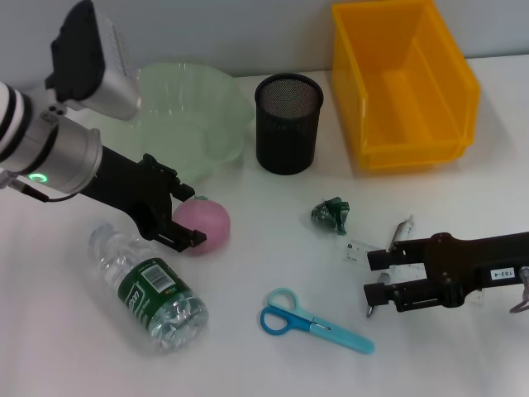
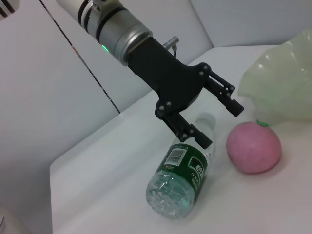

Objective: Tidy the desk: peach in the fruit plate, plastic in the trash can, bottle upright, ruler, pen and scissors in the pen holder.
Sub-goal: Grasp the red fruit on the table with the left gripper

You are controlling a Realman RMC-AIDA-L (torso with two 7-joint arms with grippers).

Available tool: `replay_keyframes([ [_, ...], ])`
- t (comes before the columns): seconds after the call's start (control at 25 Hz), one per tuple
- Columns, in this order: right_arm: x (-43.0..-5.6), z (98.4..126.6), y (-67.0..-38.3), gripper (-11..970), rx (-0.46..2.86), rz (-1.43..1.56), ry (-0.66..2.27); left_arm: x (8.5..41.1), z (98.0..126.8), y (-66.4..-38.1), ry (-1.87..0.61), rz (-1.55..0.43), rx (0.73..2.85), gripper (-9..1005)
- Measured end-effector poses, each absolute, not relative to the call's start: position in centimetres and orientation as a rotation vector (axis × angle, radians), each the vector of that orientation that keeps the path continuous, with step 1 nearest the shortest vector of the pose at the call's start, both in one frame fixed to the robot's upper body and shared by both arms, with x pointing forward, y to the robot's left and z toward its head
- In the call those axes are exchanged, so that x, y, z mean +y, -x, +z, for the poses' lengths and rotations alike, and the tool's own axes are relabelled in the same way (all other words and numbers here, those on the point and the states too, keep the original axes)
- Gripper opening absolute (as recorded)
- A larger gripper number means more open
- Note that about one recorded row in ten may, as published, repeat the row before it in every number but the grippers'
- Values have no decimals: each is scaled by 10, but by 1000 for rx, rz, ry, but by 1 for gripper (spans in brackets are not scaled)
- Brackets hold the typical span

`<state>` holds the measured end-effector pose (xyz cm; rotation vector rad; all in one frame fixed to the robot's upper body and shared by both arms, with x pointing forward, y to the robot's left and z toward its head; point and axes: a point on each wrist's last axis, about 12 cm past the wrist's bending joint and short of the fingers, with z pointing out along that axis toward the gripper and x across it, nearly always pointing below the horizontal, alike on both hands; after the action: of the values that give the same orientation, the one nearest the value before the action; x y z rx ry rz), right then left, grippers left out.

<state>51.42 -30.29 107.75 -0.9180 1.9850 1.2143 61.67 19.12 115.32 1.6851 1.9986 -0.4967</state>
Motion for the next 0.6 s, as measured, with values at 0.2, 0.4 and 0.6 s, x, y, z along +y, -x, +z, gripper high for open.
replay_keyframes([
  [0.2,-303,1077,-514,739,1987,1215,916,183,1146,-619,-1714,-425,1997,750],
  [0.4,-303,1077,-514,739,1988,1216,915,183,1139,-619,-1707,-407,2003,750],
  [0.6,-303,1078,-515,739,1987,1217,916,183,1132,-618,-1701,-403,2010,751],
])
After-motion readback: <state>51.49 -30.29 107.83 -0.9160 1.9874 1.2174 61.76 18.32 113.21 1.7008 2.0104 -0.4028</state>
